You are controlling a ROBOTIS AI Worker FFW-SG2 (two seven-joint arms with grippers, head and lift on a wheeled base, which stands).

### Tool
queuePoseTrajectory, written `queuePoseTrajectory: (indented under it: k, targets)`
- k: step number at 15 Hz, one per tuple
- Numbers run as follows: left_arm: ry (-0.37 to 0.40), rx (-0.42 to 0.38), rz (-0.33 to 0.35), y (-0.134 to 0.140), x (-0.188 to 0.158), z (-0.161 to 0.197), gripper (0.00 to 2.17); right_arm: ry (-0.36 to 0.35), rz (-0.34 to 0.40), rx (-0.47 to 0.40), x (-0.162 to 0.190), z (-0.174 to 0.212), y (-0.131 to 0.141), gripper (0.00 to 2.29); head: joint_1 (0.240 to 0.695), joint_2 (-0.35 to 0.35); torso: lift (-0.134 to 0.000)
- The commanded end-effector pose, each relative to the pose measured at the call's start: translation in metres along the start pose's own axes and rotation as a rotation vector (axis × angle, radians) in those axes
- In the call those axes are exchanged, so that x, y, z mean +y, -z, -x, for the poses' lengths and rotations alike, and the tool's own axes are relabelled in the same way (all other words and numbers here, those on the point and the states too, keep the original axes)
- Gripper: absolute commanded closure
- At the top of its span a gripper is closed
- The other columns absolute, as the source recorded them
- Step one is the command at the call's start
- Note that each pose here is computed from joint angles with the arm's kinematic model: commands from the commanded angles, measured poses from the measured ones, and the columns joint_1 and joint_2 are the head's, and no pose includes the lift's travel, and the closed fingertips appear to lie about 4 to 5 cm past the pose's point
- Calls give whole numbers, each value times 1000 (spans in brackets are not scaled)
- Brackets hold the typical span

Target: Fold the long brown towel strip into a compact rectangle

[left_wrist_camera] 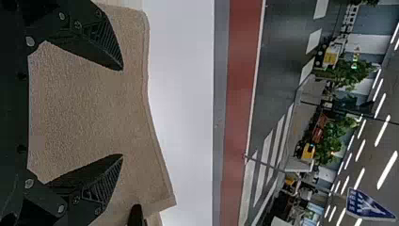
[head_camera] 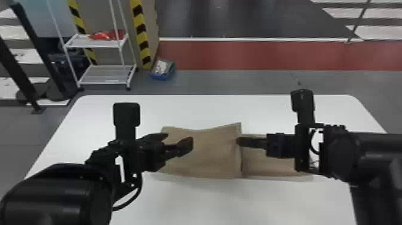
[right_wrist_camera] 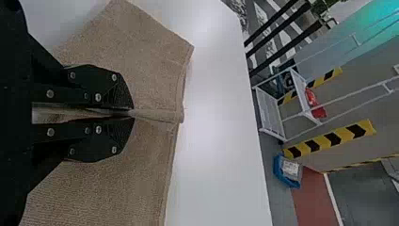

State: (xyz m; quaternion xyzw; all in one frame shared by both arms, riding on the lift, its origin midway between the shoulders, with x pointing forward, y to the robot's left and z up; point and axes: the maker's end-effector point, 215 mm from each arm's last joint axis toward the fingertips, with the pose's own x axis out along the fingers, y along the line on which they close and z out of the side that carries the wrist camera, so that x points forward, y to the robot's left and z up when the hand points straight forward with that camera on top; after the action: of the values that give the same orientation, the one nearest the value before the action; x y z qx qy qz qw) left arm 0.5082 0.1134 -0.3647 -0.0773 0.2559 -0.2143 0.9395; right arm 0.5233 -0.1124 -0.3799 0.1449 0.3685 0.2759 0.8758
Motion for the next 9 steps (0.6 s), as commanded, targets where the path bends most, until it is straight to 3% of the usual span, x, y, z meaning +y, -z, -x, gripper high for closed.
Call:
queuePoseTrajectory:
  k: [1, 3, 5, 7, 9]
  targets:
    - [2, -12, 2, -5, -1, 2, 269, 17, -14, -40, -15, 3, -7, 1025, 695, 2, -124]
    - [-3, -21, 3, -9, 2, 5, 269, 25, -31, -84, -19, 25, -28, 1025, 695, -8, -124]
    - [-3, -21, 6, -9, 3, 5, 269, 55, -56, -68, -36, 21, -18, 1021, 695, -26, -124]
    - [-2, -20, 4, -9, 2, 5, 269, 22, -85, -102, -30, 36, -29, 1021, 695, -36, -124]
    - [-2, -14, 6, -7, 1, 6, 269, 48, -147, -58, -45, 40, -6, 1021, 695, -41, -124]
